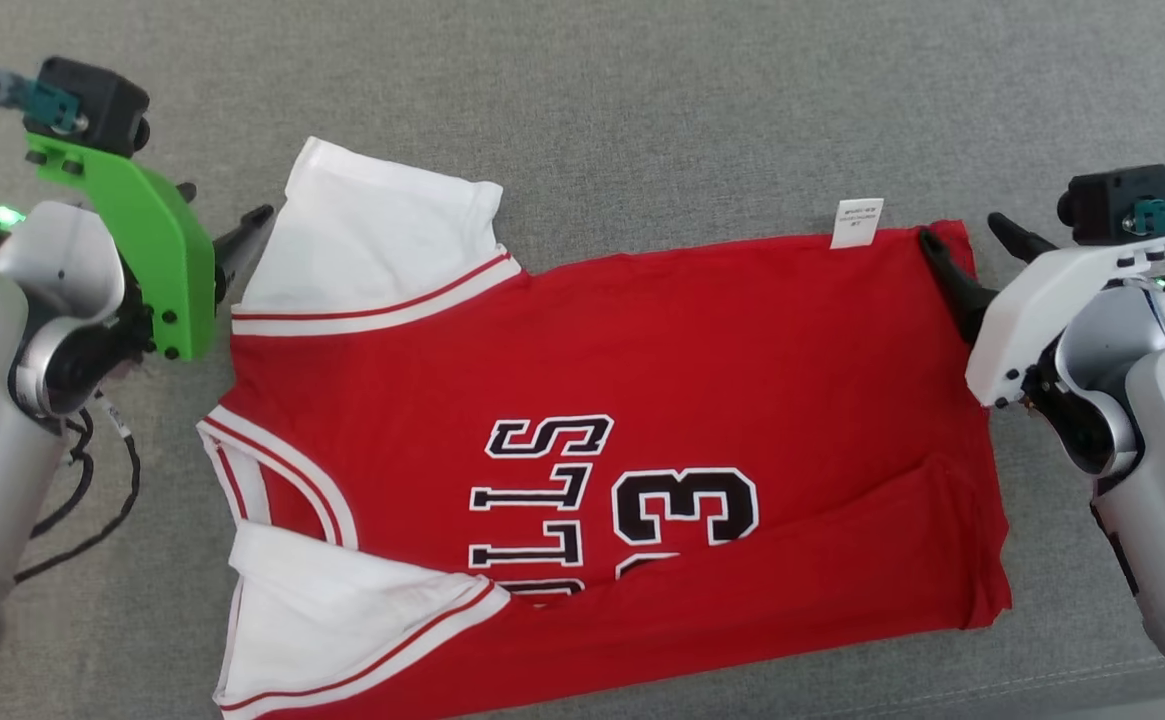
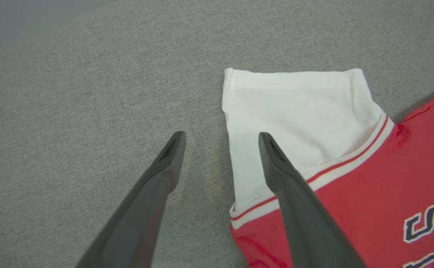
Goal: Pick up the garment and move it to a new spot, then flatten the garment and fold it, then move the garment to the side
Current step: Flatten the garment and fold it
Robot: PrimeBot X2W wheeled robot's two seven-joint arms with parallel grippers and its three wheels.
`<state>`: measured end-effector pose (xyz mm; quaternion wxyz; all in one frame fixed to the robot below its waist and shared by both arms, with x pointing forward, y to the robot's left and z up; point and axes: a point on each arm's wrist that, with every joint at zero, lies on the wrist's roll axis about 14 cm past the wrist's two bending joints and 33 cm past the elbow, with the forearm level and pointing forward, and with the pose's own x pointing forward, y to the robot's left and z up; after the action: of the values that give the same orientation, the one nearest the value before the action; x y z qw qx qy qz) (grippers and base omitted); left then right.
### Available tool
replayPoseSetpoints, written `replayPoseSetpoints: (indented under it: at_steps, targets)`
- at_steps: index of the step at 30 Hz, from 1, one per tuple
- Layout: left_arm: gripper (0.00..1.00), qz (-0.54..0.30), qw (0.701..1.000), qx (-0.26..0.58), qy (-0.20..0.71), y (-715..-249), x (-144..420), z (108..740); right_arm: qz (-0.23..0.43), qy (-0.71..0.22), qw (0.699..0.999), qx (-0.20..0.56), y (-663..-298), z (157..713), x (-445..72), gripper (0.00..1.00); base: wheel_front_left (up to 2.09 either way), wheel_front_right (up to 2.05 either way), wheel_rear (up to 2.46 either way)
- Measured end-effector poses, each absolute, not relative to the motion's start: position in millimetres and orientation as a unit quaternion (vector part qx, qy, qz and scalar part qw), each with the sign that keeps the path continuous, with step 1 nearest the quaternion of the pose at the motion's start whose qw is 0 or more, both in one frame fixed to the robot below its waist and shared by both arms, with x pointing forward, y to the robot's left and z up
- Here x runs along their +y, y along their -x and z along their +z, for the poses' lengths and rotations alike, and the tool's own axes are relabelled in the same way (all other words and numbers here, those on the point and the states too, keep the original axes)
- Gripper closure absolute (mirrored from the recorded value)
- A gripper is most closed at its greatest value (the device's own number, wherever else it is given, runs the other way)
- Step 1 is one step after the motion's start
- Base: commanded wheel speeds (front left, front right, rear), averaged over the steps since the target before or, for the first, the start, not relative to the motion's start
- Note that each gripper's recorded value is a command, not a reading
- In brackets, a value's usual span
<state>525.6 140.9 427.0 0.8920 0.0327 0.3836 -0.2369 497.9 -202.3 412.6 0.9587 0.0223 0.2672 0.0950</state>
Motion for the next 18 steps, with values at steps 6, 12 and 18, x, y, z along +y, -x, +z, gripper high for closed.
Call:
replayPoseSetpoints:
  at_steps: [6, 12, 18]
  targets:
    - [0.00, -0.234, 0.870, 0.432, -0.038, -545, 138, 391, 0.102, -0.020, 0.949, 0.299, -507, 382, -198, 0.00, 0.00, 0.00, 0.00]
    - [0.00, -0.261, 0.858, 0.442, -0.035, -556, 115, 372, 0.106, -0.020, 0.949, 0.297, -509, 377, -199, 0.00, 0.00, 0.00, 0.00]
    - [0.05, -0.264, 0.859, 0.436, -0.043, -570, 110, 364, 0.112, -0.022, 0.947, 0.300, -506, 373, -198, 0.52, 0.00, 0.00, 0.00]
